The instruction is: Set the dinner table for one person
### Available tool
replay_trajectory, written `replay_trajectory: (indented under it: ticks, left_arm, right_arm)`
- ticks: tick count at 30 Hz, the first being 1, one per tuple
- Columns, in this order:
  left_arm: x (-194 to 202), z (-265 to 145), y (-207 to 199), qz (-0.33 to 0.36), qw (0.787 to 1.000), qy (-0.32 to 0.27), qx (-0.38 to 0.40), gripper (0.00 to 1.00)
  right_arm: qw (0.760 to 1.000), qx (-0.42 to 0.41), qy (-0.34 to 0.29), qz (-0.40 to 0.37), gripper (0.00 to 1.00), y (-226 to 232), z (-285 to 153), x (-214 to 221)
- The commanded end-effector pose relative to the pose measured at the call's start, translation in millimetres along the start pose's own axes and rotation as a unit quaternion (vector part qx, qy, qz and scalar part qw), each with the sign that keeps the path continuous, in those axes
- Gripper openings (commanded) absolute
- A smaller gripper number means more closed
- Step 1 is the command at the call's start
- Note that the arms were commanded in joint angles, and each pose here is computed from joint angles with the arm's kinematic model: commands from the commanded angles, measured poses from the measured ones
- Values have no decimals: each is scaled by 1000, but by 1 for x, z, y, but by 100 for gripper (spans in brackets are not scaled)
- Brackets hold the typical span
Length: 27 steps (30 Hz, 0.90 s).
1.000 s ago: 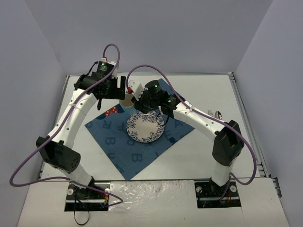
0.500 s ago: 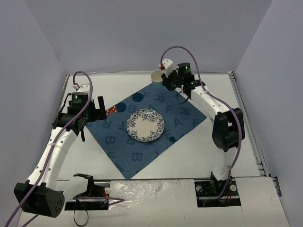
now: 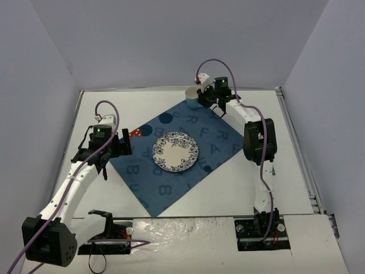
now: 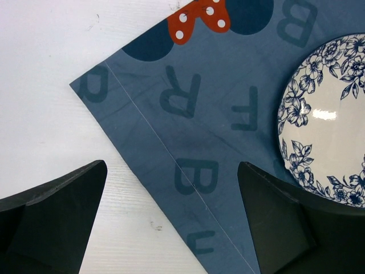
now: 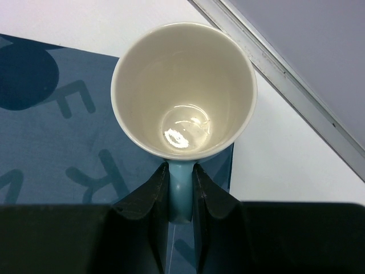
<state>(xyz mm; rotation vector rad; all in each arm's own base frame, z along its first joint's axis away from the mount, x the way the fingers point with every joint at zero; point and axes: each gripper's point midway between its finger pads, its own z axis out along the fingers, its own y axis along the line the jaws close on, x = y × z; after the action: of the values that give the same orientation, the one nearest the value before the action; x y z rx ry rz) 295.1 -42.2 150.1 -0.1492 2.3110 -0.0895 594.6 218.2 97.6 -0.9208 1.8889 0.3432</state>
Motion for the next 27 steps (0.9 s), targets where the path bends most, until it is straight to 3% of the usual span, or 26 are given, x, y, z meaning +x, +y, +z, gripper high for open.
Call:
replay_trajectory:
  ticks: [1,19,21,27]
  left_arm:
    - [-25,-2,-2,1,999,-50,3,97]
    - [-24,5,-5,7,999,-39,11,97]
    - [-24,5,-5,8,999,-40,11,97]
    - [-30,-3,-7,8,999,-44,15,97]
  right_arm:
    - [987,20,-143,-64,0,-25,-26,-109]
    - [995,9,-100,-18,2,-23,-10,-52]
    - [995,8,-96,-13,11,-23,-10,-47]
    - [995,29,-91,4,55,-31,-32,-48]
